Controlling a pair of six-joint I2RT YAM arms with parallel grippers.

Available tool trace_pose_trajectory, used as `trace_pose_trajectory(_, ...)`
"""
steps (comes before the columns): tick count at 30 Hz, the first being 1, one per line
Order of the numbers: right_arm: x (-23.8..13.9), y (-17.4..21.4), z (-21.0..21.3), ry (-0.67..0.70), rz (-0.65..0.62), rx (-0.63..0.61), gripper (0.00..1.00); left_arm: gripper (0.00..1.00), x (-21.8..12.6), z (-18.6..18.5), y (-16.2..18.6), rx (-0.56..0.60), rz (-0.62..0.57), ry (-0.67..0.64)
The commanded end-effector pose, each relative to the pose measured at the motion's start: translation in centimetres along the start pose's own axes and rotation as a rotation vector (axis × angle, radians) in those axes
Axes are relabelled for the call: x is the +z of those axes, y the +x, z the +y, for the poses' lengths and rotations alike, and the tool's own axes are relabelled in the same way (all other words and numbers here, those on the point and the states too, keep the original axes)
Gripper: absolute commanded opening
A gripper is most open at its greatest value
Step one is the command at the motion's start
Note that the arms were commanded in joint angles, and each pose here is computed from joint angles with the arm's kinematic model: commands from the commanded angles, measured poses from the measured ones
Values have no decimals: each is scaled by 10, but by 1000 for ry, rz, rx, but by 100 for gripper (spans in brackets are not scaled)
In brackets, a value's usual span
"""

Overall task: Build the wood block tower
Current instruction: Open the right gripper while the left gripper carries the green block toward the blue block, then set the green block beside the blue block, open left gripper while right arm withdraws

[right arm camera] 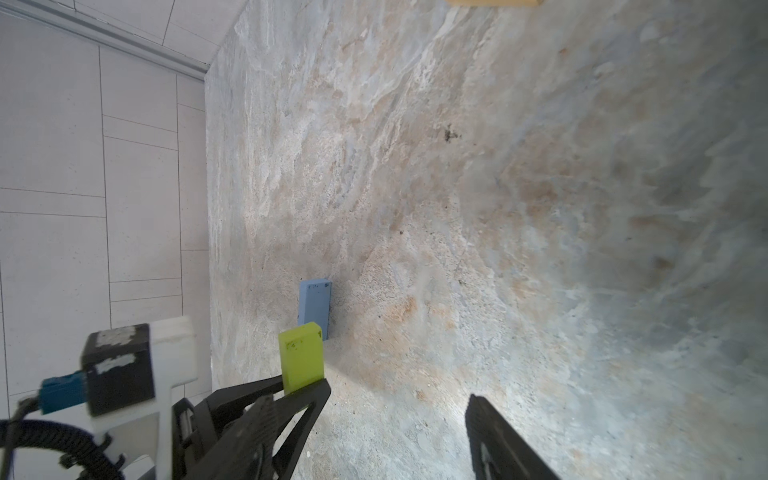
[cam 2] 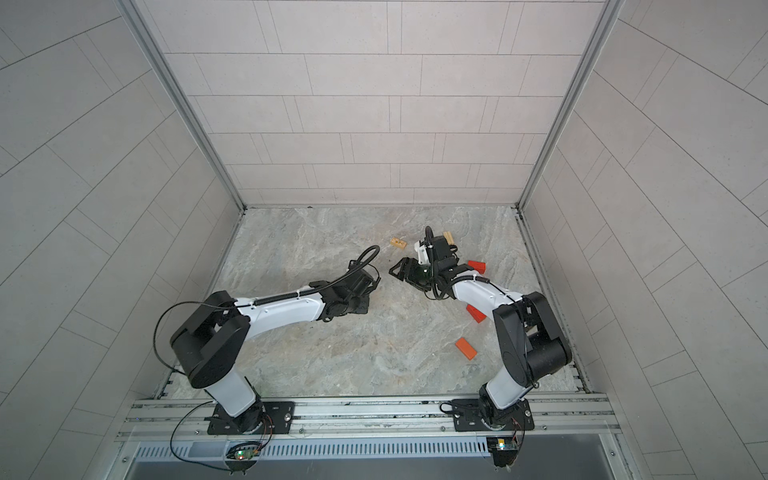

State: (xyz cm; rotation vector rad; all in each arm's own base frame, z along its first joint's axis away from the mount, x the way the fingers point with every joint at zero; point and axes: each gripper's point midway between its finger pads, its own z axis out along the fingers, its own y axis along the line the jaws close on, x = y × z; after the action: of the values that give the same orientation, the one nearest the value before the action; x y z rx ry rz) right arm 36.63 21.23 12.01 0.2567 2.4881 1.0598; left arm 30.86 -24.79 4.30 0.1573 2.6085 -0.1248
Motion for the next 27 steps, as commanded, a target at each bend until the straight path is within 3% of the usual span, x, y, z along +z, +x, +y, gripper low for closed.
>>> trace_pose_trajectory(1,-11,0,1,18,-22,-25,72,11,6,10,-3,46,-2,-106)
trace_pose_trajectory(14,-16,6,-3,39,-4,-56,72,15,27,7,-5,52,6,-151)
trace_pose_trajectory(27,-18,0,-2,40,-18,-52,73,48,26,3,-8,53,4,-136)
